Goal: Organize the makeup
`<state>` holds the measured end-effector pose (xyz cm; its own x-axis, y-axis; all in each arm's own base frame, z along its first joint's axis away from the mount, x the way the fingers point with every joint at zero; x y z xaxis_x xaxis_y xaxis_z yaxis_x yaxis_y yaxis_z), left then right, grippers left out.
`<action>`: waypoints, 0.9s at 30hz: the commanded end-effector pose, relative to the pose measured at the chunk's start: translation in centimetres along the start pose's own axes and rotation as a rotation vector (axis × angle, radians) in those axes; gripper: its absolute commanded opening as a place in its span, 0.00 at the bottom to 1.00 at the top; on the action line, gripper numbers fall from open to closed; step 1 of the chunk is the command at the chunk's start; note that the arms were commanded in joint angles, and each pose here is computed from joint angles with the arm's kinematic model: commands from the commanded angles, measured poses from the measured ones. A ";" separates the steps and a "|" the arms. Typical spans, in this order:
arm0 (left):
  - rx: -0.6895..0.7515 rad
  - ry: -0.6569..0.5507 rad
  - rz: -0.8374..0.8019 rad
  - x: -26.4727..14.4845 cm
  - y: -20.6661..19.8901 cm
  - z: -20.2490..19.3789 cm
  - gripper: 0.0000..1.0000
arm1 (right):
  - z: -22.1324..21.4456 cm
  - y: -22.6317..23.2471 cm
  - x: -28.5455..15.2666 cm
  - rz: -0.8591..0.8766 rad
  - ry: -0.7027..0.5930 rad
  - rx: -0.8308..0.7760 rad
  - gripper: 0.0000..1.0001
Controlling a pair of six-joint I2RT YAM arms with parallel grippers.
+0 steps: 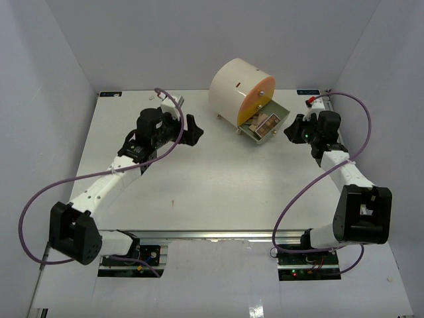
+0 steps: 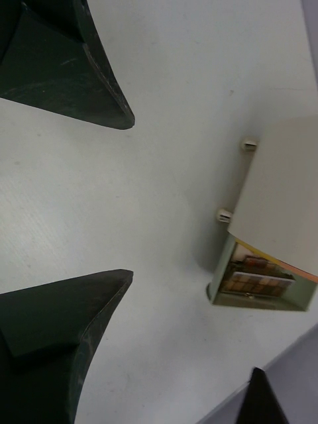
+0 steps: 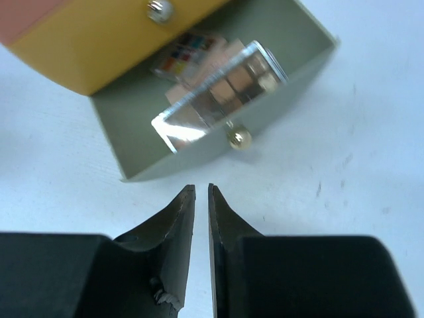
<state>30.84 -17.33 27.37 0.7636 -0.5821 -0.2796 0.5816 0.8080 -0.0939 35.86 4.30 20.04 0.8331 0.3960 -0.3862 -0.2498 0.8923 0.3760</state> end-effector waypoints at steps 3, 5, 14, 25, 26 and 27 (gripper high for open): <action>0.041 -0.161 -0.097 6.5 0.4 9.2 0.98 | -1.3 -1.9 0.4 -0.027 0.025 0.224 0.20; 0.032 -0.104 -0.106 10.2 1.4 8.3 0.98 | -1.8 -2.3 0.7 -0.044 0.040 0.244 0.21; 0.049 -0.173 -0.125 20.1 4.3 11.7 0.98 | -2.3 -3.6 1.3 -0.065 0.058 0.266 0.22; 0.026 -0.285 -0.115 23.0 5.6 10.6 0.98 | -3.1 -4.5 2.6 -0.054 0.094 0.307 0.22; 0.028 -0.285 -0.117 23.0 5.7 10.4 0.98 | -3.2 -4.6 2.8 -0.052 0.098 0.312 0.22; 0.030 -0.287 -0.117 22.9 5.8 10.2 0.98 | -3.2 -4.7 3.1 -0.050 0.103 0.319 0.22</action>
<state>54.60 -27.09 27.60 0.7456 -0.6611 -0.0841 0.6531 0.7499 -0.1053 36.34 1.89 13.33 0.7620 0.3631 -0.5362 0.0096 0.8216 0.5700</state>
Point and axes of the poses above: each gripper's point midway between its finger pads, its own x axis out along the fingers, its own y axis along the line the jaws close on, z = x × y, the point moved 7 cm from there along -x, back along the fingers, and after that the axes turned 8 degrees about x, right-handed, at the moved point
